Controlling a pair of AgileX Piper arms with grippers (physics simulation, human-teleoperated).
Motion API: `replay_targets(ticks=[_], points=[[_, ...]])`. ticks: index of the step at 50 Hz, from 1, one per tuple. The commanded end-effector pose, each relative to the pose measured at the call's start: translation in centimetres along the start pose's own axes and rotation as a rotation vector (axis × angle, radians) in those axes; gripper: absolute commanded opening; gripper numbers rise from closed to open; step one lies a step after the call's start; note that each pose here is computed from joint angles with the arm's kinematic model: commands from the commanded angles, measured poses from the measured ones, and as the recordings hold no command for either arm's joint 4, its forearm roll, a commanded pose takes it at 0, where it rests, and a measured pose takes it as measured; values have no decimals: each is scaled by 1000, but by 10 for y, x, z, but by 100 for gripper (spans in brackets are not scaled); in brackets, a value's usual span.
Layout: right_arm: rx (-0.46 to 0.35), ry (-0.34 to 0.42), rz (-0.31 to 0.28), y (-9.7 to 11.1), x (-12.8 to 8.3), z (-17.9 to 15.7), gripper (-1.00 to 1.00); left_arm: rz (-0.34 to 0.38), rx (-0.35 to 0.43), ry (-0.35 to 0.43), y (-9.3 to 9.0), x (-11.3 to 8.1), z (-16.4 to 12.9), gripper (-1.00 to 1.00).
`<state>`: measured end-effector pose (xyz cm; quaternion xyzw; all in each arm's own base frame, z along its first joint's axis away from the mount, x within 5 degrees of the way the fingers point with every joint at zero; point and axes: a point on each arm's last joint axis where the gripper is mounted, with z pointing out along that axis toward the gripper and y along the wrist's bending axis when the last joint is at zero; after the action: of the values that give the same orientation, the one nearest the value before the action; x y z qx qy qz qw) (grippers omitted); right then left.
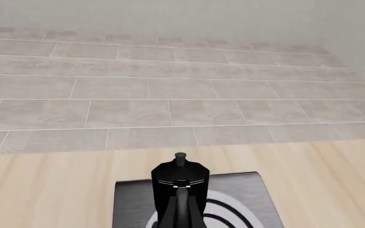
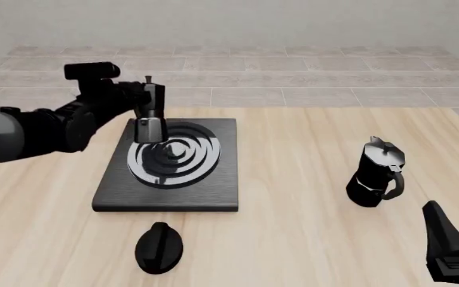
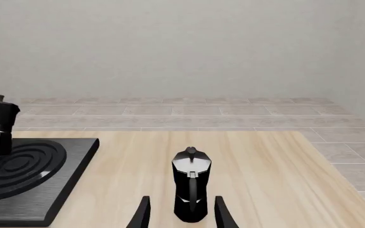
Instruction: Put both moka pots on the stove.
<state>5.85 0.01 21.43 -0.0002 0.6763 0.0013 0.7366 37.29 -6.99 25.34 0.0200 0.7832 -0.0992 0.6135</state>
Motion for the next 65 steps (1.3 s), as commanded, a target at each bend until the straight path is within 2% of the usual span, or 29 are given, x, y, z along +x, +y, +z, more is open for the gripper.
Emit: replay_targets(ticks=[1,18,32,48,63,64,65], points=[[1,1,-1,0,0,0,100,13,13,-45,-4,-7,-2,-100],[1,0,0,0,0,0,100,11,1,-21,0,-4,-7,-100],[1,1,-1,0,0,0,100,25,-14,32,4,5,-16,-100],[1,1,0,0,0,0,100,38,-5,100,0,19,-32,-100],[1,1,0,0,0,0,100,40,5,166,-3,41,-50,-100],[1,1,0,0,0,0,100,43,4,168,-3,42,-51,100],[1,1,0,0,0,0,100,46,2,181,-2,44,-51,100]])
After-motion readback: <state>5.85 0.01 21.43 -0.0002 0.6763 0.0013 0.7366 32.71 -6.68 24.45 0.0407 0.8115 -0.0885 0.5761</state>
